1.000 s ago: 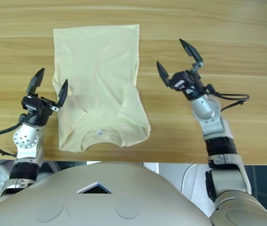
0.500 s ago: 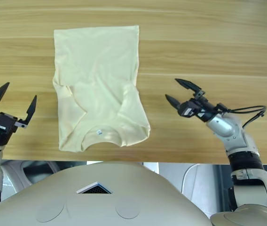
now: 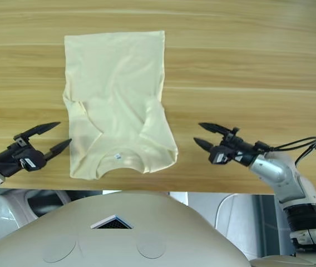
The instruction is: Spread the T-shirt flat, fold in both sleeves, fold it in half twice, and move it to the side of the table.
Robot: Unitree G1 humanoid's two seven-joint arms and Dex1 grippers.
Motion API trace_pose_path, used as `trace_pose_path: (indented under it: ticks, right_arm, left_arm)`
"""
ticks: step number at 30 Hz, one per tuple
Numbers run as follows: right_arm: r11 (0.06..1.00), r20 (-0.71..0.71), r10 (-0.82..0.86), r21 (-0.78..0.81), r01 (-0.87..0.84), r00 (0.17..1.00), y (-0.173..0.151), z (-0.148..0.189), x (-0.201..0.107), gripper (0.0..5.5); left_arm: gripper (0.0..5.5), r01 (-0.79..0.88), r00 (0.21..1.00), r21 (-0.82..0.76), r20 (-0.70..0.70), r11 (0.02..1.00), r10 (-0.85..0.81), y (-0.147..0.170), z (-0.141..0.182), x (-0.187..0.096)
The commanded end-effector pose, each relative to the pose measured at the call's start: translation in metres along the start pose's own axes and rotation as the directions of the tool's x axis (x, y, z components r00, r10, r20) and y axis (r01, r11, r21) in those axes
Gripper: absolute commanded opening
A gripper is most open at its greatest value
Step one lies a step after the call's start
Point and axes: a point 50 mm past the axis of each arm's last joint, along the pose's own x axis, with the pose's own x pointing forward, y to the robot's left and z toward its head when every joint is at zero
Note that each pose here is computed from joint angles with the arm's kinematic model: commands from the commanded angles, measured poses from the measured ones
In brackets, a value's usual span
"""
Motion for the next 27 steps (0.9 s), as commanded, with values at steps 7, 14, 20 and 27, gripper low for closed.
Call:
trace_pose_path:
  ticks: [7,14,20,27]
  right_arm:
    - [0.997,-0.001,0.079,-0.005,-0.079,0.997,0.013,0.006,0.002,2.57]
    - [0.990,0.043,0.137,-0.023,-0.136,0.990,0.018,0.016,0.001,2.57]
    - [0.991,0.050,0.131,-0.018,-0.130,0.990,0.020,0.021,0.000,2.57]
    - [0.991,0.050,0.133,-0.026,-0.132,0.990,0.019,0.021,0.002,2.57]
  left_arm:
    - [2.77,0.102,0.968,0.137,-0.243,0.985,-0.066,0.008,-0.018,-0.016]
    - [2.77,0.364,0.930,0.101,-0.098,0.926,-0.355,-0.056,0.014,0.016]
    - [2.77,0.411,0.902,0.077,-0.181,0.909,-0.392,-0.060,0.001,0.010]
    - [2.77,0.350,0.905,0.067,-0.282,0.934,-0.318,-0.050,-0.017,0.000]
